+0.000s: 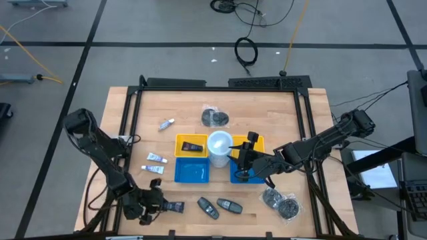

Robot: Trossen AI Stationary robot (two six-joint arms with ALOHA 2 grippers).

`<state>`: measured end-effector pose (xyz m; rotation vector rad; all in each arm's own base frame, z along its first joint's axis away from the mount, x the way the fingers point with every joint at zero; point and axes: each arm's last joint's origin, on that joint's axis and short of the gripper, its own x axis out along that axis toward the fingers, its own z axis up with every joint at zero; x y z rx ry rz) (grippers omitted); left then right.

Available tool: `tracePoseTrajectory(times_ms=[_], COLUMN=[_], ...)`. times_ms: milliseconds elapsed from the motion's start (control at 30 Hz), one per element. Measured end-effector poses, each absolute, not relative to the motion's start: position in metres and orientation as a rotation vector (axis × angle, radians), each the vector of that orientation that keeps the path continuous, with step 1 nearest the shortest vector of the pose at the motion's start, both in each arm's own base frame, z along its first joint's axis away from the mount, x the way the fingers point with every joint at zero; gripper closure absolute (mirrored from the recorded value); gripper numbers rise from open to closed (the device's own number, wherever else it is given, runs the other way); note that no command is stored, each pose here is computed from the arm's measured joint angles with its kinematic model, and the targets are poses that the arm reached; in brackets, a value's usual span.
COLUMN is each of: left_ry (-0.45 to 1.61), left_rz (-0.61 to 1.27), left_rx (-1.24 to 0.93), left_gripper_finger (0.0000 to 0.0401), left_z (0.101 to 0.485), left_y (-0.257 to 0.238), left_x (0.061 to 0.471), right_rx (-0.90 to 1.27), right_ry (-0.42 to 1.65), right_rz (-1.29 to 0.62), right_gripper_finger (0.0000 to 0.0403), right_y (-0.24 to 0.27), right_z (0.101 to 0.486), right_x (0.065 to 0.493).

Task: Pick & Place Travel size toiletries
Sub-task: Put the shave cream into the left yellow bin

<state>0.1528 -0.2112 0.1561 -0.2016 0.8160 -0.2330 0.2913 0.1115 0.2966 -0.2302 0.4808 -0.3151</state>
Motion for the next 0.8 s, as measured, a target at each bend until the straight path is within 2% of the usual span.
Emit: tracePoseTrajectory(times_ms=[467,600,800], left_ry=[0.431,0.414,0.515], left_rz=[-0.037,0.054,0.212], left_rx=[-0.124,-0.126,-0.139], left_gripper_finger=[0.0294,0.0294,0.0294], left_z=[0.226,0.231,0.222], left_y=[-0.159,-0.139,-0.101], left_x=[0.171,0.181,0.198], right_rx=[-0.233,-0.234,-0.237], right_ry=[0.482,0.482,0.482], right_rz=[-0.314,-0.315,-0.314], right_gripper_finger=[0.0261,0.0261,0.0261], right_y=[0.111,0.111,0.111], right_z=[0.297,0.297,0.297], right_x=[0.291,0.291,0.291])
